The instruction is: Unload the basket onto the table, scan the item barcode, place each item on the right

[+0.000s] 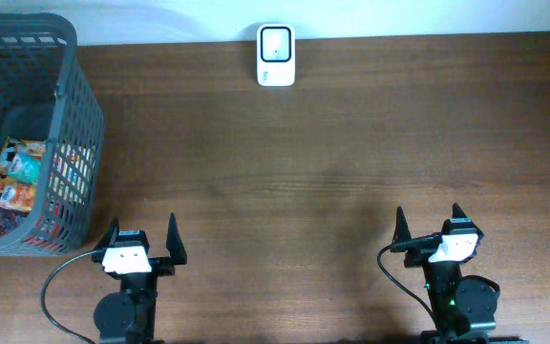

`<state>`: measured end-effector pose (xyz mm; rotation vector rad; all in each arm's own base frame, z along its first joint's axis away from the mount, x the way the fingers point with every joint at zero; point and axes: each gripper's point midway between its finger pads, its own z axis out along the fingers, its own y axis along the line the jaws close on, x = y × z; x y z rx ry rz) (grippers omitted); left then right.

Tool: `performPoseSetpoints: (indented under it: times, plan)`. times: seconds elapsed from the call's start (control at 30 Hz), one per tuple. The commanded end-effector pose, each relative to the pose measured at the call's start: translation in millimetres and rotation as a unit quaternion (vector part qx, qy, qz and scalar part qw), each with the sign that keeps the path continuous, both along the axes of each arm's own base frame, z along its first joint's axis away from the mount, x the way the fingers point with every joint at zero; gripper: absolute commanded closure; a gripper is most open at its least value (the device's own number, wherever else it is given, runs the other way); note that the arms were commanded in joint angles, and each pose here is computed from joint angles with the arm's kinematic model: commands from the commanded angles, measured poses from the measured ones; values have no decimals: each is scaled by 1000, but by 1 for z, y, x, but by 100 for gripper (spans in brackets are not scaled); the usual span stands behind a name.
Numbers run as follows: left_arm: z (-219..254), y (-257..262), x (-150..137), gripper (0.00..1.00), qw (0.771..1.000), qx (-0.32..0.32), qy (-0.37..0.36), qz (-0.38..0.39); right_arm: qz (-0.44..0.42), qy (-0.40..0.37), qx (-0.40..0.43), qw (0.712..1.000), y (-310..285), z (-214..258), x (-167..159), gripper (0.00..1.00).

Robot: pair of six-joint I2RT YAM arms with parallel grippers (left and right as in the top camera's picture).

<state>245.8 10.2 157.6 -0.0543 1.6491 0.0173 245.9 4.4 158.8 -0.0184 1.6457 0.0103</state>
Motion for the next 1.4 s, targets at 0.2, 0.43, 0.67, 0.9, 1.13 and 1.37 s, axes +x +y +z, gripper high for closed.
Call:
performPoseSetpoints:
  times: [0.2, 0.43, 0.67, 0.9, 1.13, 1.37]
  plan:
    - [-2, 2, 0, 1, 1000, 8, 2, 3, -5, 2, -3, 1000, -2, -3, 0, 1]
    - [5, -1, 0, 1, 1000, 8, -13, -3, -5, 2, -3, 1000, -2, -3, 0, 1]
    - [175, -93, -73, 1, 898, 86, -341, -263, -5, 2, -3, 1000, -2, -3, 0, 1]
    - [236, -95, 6, 1, 951, 39, -95, -290, -5, 2, -3, 1000, -2, -3, 0, 2]
    - [300, -31, 112, 1, 978, -67, 98, -173, -5, 2, -3, 1000, -2, -3, 0, 2]
    - [285, 186, 136, 1, 926, -227, 160, 255, -5, 2, -3, 1000, -2, -3, 0, 2]
